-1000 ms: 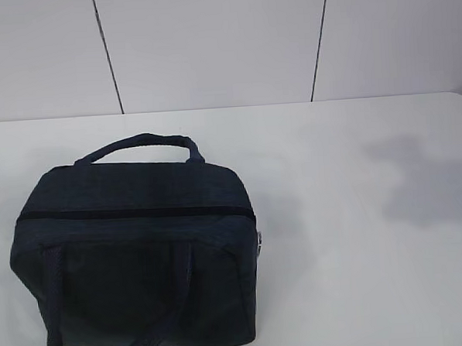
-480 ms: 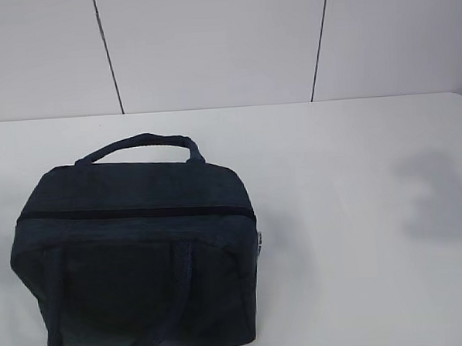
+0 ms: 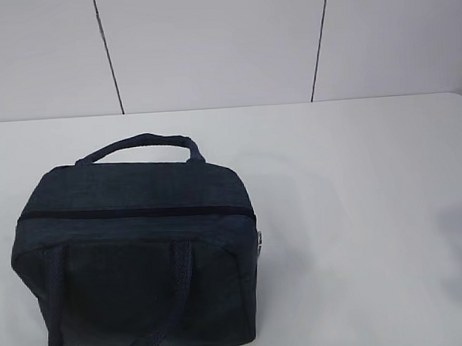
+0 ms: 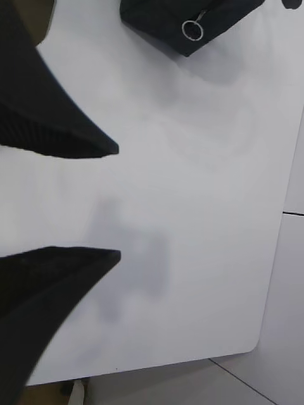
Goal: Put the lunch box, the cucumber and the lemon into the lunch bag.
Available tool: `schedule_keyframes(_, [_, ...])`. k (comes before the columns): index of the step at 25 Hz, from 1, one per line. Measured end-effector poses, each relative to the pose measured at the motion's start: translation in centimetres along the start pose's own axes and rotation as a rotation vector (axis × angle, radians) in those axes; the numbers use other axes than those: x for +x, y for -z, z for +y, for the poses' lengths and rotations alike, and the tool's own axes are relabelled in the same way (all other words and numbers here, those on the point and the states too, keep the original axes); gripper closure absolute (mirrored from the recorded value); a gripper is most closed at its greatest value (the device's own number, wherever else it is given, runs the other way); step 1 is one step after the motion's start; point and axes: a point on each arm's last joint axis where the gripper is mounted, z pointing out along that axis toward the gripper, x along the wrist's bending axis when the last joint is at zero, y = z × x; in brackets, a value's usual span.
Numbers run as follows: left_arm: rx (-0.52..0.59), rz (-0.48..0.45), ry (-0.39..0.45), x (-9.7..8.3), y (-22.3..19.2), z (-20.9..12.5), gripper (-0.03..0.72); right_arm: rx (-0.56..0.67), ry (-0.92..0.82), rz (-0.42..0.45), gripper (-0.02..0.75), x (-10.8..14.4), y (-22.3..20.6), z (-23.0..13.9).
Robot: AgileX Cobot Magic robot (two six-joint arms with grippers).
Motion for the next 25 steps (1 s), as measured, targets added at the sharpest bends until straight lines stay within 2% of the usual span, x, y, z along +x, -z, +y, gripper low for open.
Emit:
schedule_keyframes(8, [-0.121,0.029,-0.026,0.6,1.4,-4.3,0.370,-0.053,0.000,-0.012,0.405,0.6,-0.3,-5.3])
schedule_keyframes(17, [-0.001,0.038,-0.049,0.9,-2.5,-6.1,0.370,0.025,0.012,-0.026,0.405,0.6,-2.7,-6.9])
schedule_keyframes(21, [-0.002,0.023,-0.044,1.0,-4.8,-6.7,0.370,0.021,0.012,-0.027,0.405,0.6,-2.8,-7.0])
schedule_keyframes(25, [-0.011,0.024,-0.049,1.0,-5.2,-6.8,0.370,0.013,0.012,-0.027,0.405,0.6,-2.8,-6.9])
